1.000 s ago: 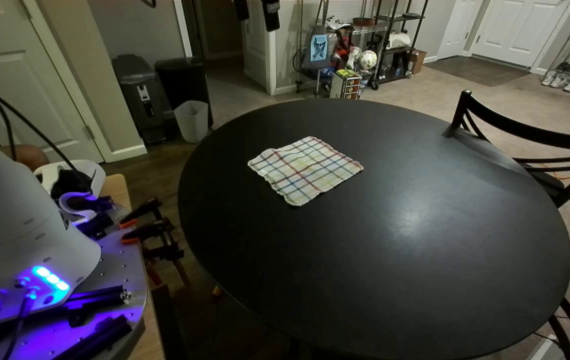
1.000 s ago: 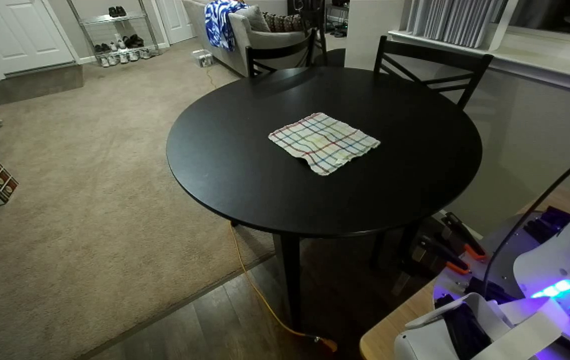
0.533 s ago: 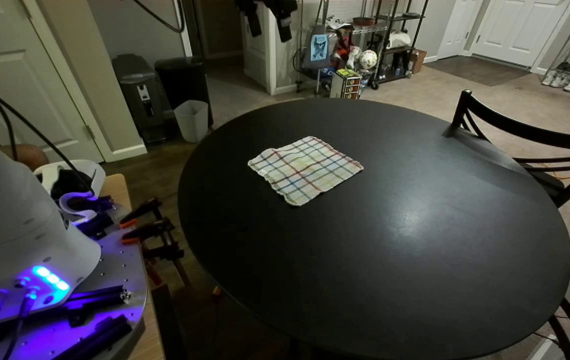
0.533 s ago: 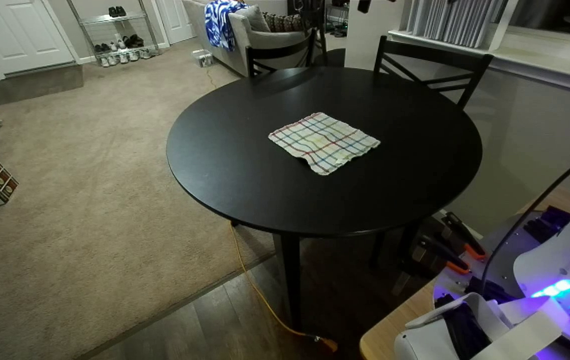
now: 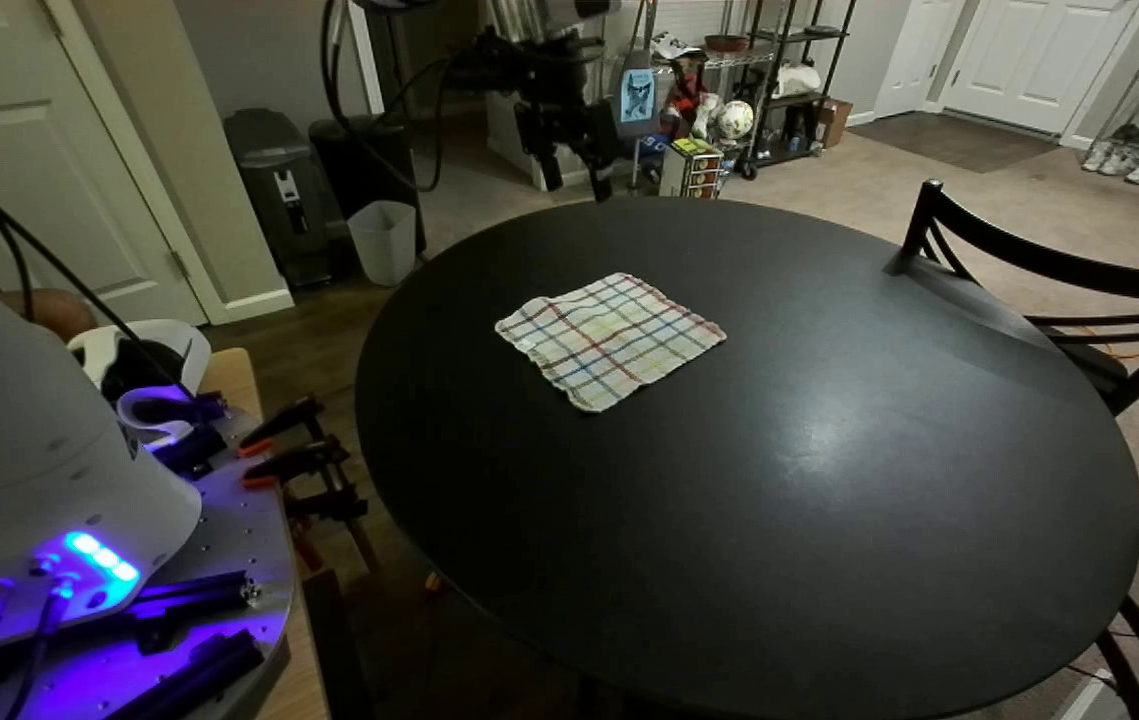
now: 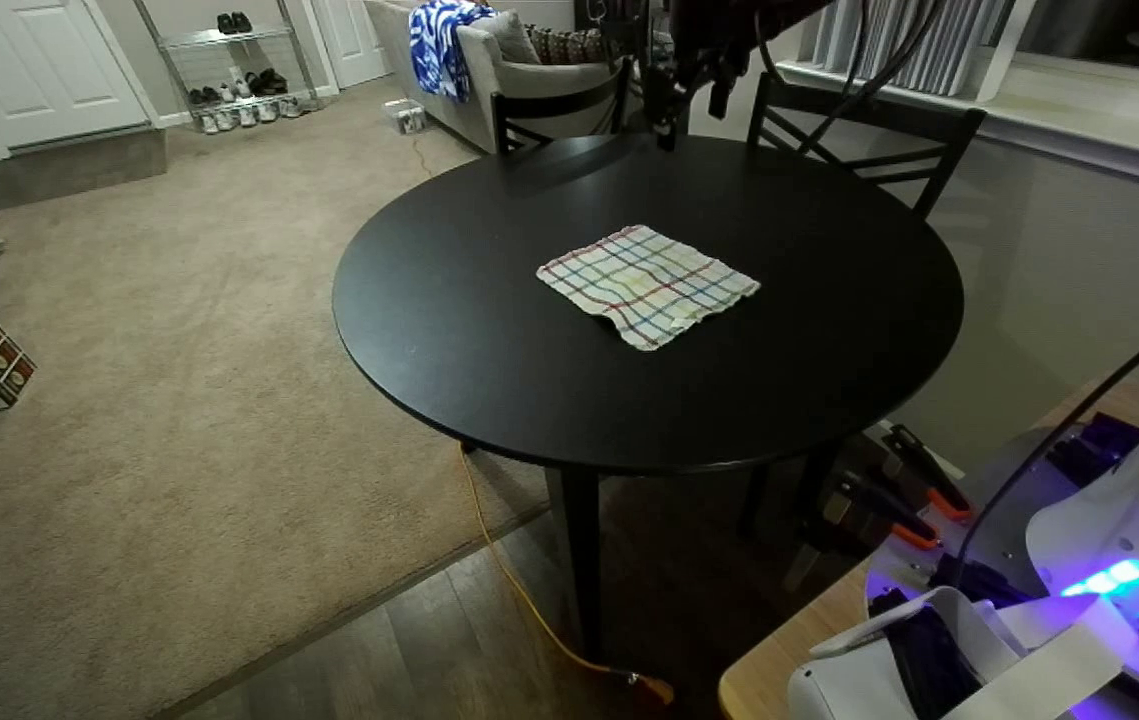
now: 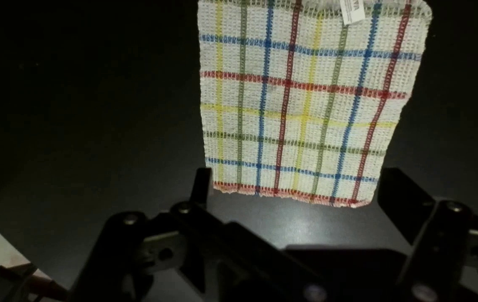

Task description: Fold the towel on the table

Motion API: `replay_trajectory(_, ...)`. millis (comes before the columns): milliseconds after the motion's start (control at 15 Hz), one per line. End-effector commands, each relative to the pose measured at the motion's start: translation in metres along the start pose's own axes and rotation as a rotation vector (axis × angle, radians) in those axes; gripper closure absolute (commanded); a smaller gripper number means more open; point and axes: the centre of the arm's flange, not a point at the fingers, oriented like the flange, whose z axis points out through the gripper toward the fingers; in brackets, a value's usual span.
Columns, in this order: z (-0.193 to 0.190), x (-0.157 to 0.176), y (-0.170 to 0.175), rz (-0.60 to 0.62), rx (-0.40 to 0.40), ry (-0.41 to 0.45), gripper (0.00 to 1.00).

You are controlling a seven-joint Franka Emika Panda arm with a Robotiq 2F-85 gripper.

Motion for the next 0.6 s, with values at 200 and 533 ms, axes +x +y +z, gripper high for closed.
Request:
replay_trajectory(200,0.068,0.003,-0.013,-0.015,-0.011,-0.097,0.0)
replay_trajectory(533,0.076,-0.006,-0.026,-0.046,0.019,-0.154,0.0)
